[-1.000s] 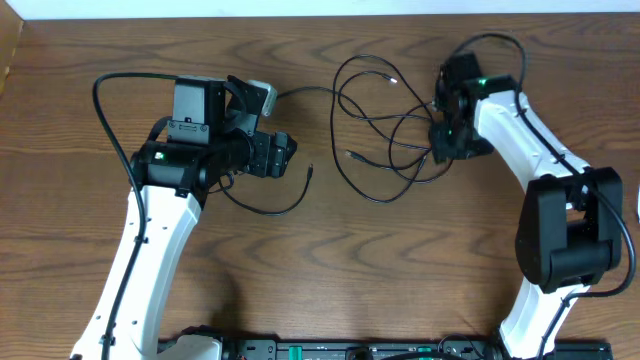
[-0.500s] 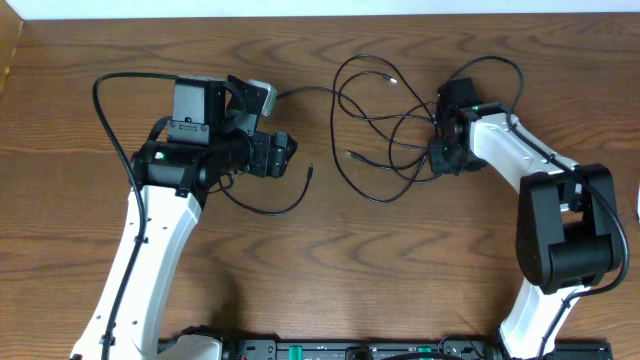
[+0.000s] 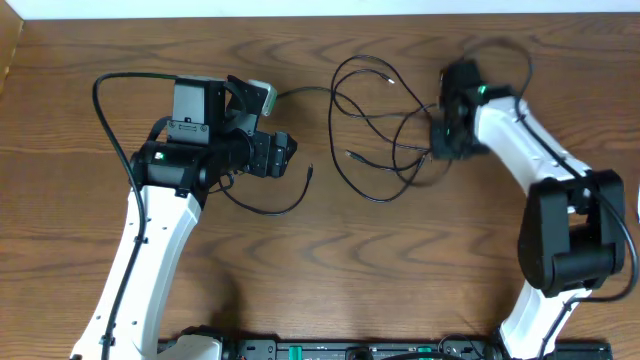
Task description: Untangle cables
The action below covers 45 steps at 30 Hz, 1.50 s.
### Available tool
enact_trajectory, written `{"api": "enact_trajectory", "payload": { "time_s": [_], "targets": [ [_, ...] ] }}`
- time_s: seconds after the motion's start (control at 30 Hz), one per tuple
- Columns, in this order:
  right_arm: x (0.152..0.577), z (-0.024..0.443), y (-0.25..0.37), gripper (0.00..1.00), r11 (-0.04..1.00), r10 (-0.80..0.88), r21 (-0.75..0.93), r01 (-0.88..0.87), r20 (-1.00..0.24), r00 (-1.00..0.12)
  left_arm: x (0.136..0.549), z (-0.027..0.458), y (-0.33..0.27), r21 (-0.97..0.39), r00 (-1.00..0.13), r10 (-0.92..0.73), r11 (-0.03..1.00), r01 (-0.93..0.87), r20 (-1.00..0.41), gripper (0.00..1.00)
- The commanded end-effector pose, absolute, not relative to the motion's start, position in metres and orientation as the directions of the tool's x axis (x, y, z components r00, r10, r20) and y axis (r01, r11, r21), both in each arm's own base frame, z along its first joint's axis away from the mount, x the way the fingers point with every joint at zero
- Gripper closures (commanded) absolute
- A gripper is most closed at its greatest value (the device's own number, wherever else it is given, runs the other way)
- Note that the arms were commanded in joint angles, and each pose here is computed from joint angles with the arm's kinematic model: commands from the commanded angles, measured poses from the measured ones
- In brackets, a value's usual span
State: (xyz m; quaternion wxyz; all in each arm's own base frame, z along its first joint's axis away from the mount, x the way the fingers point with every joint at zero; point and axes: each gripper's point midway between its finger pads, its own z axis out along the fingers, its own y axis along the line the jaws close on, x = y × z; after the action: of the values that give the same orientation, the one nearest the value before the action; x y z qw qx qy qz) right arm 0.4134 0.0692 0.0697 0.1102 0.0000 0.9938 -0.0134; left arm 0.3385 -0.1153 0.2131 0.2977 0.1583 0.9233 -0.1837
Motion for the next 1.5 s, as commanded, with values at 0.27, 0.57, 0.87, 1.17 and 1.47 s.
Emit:
{"api": "enact_trajectory", "payload": {
  "time_s": [0.27,0.57,0.87,1.17,1.47],
  "targets": [
    [0.406,0.524,0.132,0.99,0.885,0.048,0.195,-0.422,-0.941,-0.335,0.333,0.220,-0.136,-0.280,-0.753,0.208,0.841,0.464,-0.624,0.19],
    [0.359,0.581,0.157,0.99,0.759,0.066,0.177,-0.626,-0.978,-0.196,0.323,0.233,-0.192,-0.224,-0.630,0.334,0.736,0.639,-0.701,0.19],
    [0.346,0.588,0.158,0.99,0.744,0.067,0.170,-0.646,-0.981,-0.181,0.328,0.234,-0.249,-0.135,-0.464,0.424,0.608,0.782,-0.778,0.05],
    [0.338,0.565,0.155,0.99,0.756,-0.006,0.155,-0.636,-0.970,-0.243,0.371,0.176,-0.355,-0.134,-0.313,0.369,0.436,0.890,-0.875,0.91],
    [0.373,0.528,0.037,0.99,1.000,-0.015,-0.010,-0.016,-0.940,-0.342,0.431,0.225,-0.224,-0.153,-0.473,0.194,0.785,0.601,-0.859,0.93]
  ]
}}
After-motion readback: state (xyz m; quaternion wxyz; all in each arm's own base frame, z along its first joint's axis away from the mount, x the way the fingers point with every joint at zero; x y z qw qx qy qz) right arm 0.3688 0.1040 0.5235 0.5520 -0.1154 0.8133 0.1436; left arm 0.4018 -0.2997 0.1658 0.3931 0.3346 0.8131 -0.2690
